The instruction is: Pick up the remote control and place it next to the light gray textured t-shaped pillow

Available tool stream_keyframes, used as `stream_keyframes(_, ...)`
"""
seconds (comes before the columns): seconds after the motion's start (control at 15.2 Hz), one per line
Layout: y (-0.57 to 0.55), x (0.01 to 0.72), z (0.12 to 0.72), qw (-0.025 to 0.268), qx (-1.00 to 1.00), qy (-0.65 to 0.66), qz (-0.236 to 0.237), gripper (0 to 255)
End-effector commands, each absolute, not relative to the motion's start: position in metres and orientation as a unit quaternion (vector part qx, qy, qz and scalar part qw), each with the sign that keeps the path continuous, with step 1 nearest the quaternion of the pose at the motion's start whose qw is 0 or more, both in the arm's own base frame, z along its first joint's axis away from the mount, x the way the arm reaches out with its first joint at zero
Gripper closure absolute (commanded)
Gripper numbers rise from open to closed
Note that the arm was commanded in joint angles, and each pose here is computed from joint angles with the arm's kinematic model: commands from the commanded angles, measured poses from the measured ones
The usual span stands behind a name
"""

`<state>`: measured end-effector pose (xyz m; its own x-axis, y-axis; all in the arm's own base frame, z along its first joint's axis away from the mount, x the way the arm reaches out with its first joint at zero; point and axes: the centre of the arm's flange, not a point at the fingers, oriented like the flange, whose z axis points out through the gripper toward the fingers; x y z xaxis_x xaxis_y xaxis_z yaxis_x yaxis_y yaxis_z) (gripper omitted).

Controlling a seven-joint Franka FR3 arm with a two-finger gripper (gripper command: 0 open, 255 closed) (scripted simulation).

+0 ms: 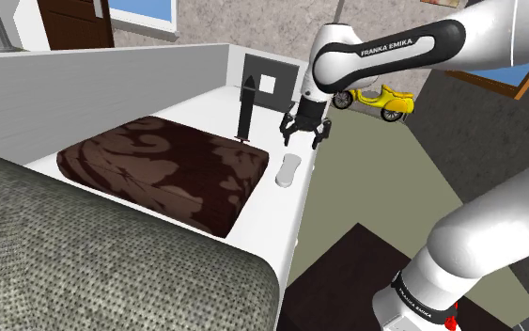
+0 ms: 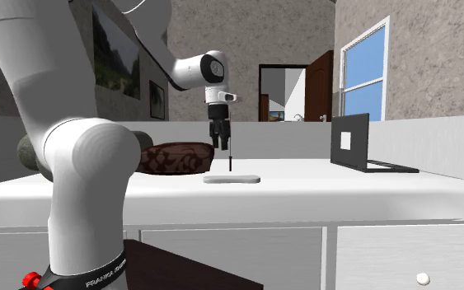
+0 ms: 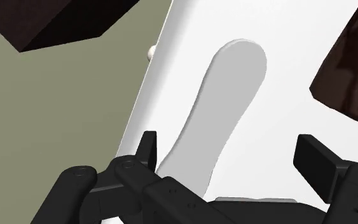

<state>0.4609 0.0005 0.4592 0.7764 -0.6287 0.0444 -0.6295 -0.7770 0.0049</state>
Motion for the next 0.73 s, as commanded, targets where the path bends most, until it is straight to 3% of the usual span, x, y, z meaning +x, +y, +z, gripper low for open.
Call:
stream_keyframes(0.0, -0.007, 0.475, 0.435, 0.01, 0.926, -0.377, 0.014, 0)
stream_keyframes(0.33, -0.029, 0.506, 0.385, 0.01, 0.884, -0.467, 0.0, 0)
stream_keyframes(0.66, -0.03, 0.506, 0.359, 0.01, 0.884, -0.467, 0.0, 0)
